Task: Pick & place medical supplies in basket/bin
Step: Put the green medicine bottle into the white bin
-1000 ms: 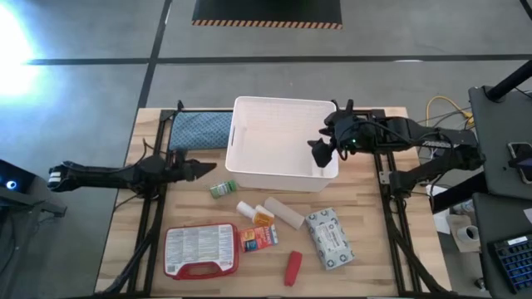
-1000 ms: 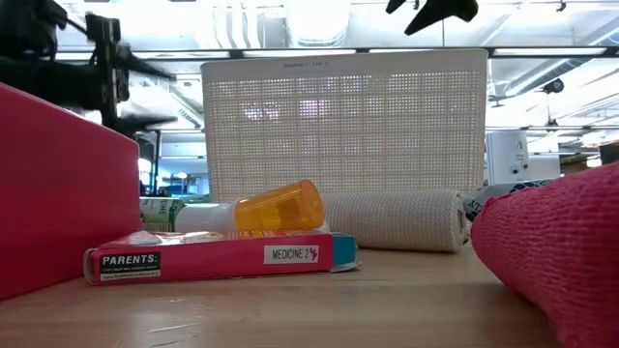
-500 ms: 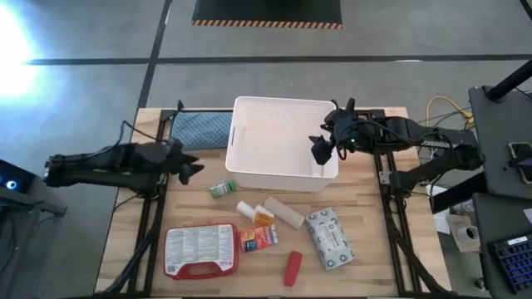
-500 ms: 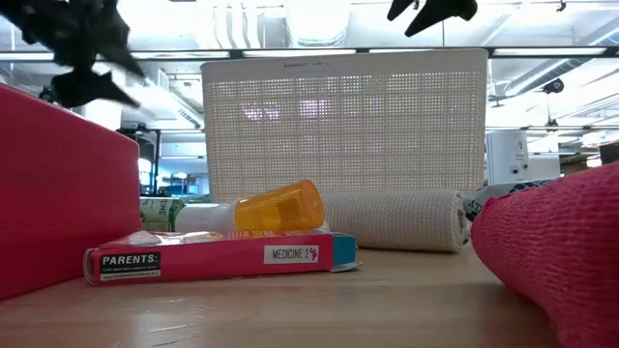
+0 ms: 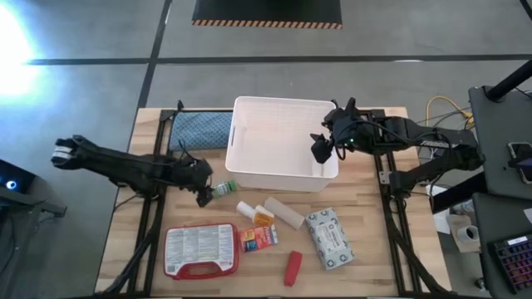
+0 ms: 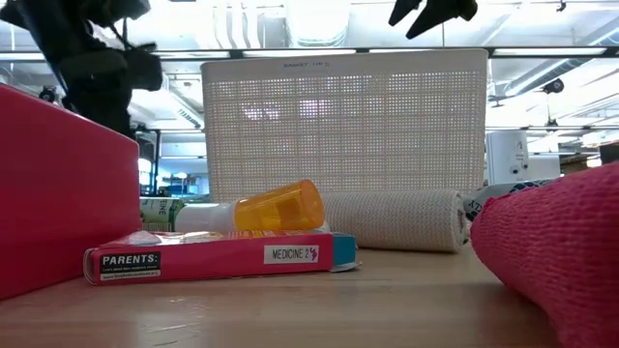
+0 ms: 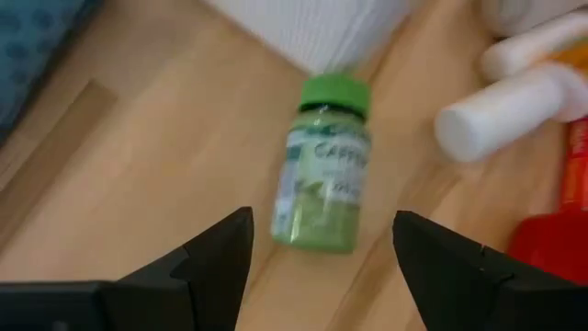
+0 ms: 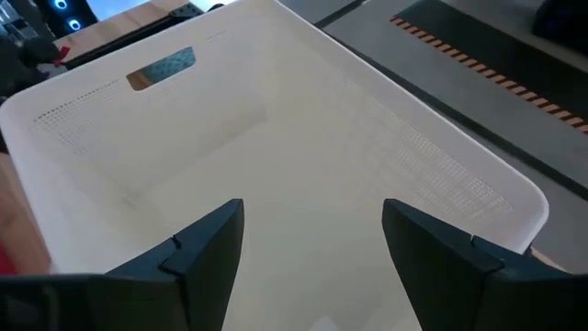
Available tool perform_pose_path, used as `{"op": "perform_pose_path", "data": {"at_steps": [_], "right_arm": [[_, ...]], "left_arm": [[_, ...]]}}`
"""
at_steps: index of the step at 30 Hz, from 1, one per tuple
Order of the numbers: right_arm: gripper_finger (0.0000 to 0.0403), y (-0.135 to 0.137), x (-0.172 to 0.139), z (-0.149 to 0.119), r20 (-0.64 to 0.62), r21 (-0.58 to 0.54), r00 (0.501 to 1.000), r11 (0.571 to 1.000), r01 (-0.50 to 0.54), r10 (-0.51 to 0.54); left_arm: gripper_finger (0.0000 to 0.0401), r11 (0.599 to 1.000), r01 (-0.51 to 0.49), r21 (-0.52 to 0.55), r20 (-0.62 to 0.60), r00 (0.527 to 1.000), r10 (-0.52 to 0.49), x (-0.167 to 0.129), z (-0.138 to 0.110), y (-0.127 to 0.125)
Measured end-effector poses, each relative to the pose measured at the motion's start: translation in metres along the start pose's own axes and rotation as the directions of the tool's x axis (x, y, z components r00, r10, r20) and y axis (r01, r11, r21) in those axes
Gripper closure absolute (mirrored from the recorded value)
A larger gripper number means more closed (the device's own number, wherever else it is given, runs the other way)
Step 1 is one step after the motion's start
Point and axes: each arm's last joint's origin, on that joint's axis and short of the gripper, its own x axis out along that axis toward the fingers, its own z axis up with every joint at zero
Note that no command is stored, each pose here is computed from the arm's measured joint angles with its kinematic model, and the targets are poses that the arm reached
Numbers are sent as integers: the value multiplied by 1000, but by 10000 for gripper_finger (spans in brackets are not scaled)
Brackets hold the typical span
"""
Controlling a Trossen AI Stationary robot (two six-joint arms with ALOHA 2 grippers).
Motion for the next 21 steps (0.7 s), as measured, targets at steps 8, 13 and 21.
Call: {"op": "perform_pose_path", "data": {"at_steps": [8, 13, 21], "right_arm": [[156, -1, 2, -1, -2, -5, 1000, 1000, 13, -13], [156, -2, 5, -4, -12, -13, 1000, 1000, 23, -23], [156, -2, 11, -10, -31, -26, 999, 999, 35, -36]], "left_arm": [[159, 998, -52, 20, 19, 998, 52, 18, -3, -16], [159, 988, -69, 138, -23, 997, 73, 32, -7, -24], [159, 981, -125, 150, -101, 985, 141, 54, -12, -28]]}}
